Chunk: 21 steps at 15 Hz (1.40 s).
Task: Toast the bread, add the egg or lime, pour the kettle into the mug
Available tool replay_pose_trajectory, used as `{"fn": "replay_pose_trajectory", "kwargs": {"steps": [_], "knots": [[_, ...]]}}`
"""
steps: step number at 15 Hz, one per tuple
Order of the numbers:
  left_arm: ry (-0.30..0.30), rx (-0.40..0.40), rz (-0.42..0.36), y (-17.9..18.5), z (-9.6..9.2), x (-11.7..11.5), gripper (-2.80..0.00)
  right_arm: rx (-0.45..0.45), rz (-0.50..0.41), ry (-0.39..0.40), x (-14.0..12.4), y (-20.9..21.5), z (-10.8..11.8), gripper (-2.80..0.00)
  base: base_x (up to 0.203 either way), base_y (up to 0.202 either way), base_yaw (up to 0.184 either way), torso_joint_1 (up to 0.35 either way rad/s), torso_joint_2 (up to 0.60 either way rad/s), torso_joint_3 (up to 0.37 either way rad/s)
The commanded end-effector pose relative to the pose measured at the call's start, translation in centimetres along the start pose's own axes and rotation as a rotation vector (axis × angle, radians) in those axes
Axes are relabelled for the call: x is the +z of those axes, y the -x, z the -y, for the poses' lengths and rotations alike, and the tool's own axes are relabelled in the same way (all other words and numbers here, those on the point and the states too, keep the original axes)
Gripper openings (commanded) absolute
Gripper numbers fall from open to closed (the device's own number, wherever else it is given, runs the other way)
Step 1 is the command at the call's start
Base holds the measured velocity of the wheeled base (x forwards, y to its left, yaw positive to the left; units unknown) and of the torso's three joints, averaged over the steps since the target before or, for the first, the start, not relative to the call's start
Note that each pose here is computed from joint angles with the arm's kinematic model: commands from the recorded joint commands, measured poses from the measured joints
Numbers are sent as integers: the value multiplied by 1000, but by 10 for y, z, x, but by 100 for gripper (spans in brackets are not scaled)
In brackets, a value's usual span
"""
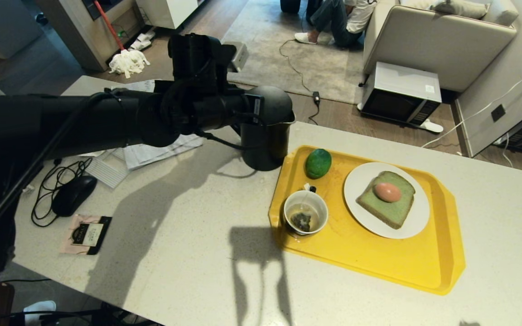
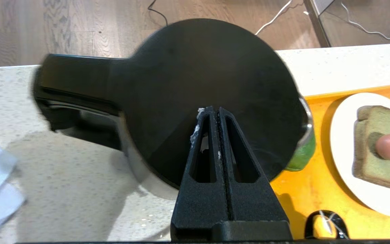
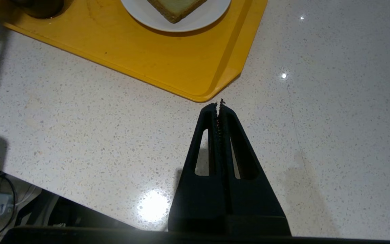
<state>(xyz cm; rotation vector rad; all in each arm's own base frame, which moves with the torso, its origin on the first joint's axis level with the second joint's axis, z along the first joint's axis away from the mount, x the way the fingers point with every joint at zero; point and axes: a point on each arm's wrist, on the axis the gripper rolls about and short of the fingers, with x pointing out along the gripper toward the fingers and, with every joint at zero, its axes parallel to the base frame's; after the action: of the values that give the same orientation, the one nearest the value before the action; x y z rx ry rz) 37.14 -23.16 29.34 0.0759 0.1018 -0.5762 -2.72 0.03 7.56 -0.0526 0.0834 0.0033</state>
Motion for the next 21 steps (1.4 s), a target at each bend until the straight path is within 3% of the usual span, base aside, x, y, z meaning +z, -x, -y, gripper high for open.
{"fn": "replay_pose_trajectory", "kwargs": {"steps": [1, 7, 11, 14, 15, 18, 21], "knots": [[1, -3, -17, -5, 2, -6, -280, 1, -1, 0, 0, 0, 0, -280, 0, 0, 0, 0, 0, 0], [-18, 11, 77, 28, 1, 31, -280, 0, 1, 1, 0, 0, 0, -280, 0, 0, 0, 0, 0, 0], [-48, 17, 166, 72, -1, 67, -280, 1, -1, 0, 0, 0, 0, -280, 0, 0, 0, 0, 0, 0], [-55, -1, 176, 115, -1, 89, -280, 1, -1, 0, 0, 0, 0, -280, 0, 0, 0, 0, 0, 0], [-56, -49, 160, 130, 1, 93, -280, 0, -1, 0, 0, 0, 0, -280, 0, 0, 0, 0, 0, 0], [-54, -311, 83, 173, 13, 83, -280, 0, -1, 0, 0, 0, 0, -280, 0, 0, 0, 0, 0, 0], [-53, -412, 37, 225, 21, 66, -280, 1, -1, 0, 0, 0, 0, -280, 0, 0, 0, 0, 0, 0]]}}
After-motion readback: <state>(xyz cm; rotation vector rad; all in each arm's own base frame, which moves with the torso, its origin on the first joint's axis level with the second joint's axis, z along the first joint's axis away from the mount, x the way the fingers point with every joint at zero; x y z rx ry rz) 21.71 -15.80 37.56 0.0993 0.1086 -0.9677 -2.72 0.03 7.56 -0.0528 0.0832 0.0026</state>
